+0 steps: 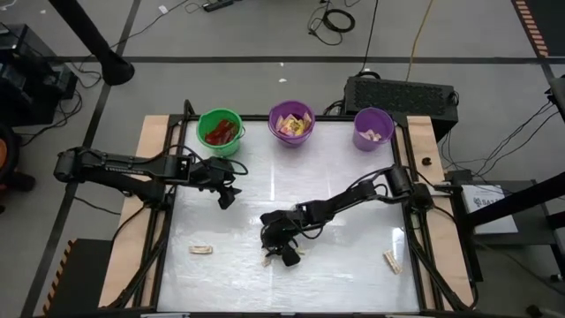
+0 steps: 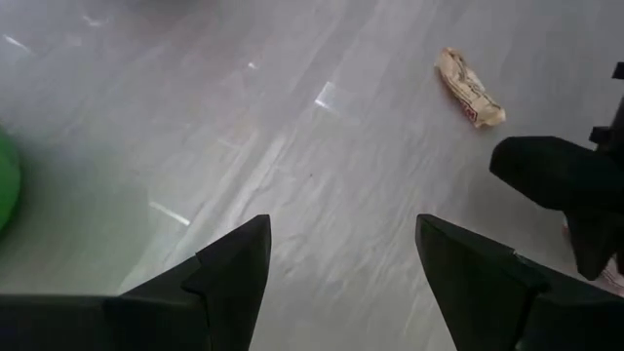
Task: Sort candy by brand, put in halloween buckets
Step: Put the white candy pack in the right purple bucket
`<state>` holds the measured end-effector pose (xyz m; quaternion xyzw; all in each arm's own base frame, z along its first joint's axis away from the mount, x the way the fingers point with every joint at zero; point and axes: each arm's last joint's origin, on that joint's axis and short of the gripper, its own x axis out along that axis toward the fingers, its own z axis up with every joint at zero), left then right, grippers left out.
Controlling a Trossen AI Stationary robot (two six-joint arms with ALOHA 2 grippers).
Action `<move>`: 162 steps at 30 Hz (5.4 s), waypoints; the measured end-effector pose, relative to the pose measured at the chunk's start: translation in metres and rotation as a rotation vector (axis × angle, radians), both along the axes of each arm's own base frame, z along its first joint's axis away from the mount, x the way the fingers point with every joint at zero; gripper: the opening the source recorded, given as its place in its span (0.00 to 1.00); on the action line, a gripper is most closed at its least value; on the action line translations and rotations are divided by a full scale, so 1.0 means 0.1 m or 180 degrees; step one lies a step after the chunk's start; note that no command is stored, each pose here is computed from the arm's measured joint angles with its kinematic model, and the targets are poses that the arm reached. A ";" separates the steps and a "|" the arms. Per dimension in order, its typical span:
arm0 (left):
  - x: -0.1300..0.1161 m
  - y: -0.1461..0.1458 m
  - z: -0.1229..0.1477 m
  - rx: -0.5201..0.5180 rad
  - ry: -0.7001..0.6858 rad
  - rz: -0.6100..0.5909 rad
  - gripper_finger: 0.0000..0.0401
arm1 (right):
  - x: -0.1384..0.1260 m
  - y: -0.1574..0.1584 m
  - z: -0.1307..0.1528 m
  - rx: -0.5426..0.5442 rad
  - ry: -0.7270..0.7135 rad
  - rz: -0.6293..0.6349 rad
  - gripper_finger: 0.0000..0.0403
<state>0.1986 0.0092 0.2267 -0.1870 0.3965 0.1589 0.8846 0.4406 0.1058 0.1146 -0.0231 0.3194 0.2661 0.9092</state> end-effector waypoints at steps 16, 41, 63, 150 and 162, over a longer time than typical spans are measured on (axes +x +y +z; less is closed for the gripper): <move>0.04 0.02 0.04 0.0105 -0.0200 0.0131 0.65 | -0.19 -0.05 0.30 -0.0455 0.0182 0.0321 0.33; 0.05 0.02 0.05 0.0111 -0.0243 0.0135 0.65 | -0.19 -0.18 0.20 -0.0817 0.0308 0.0266 0.33; 0.05 0.02 0.05 0.0150 -0.0239 0.0162 0.65 | -0.25 -0.23 0.28 -0.0780 0.0478 0.0170 0.01; 0.08 0.03 -0.20 0.0225 0.0055 0.0124 0.65 | -0.92 -1.09 0.41 -0.0342 0.0138 -0.0865 0.27; 0.17 0.01 -0.33 0.0075 0.0217 0.0091 0.65 | -0.99 -1.20 0.19 -0.0564 0.0600 -0.0929 0.27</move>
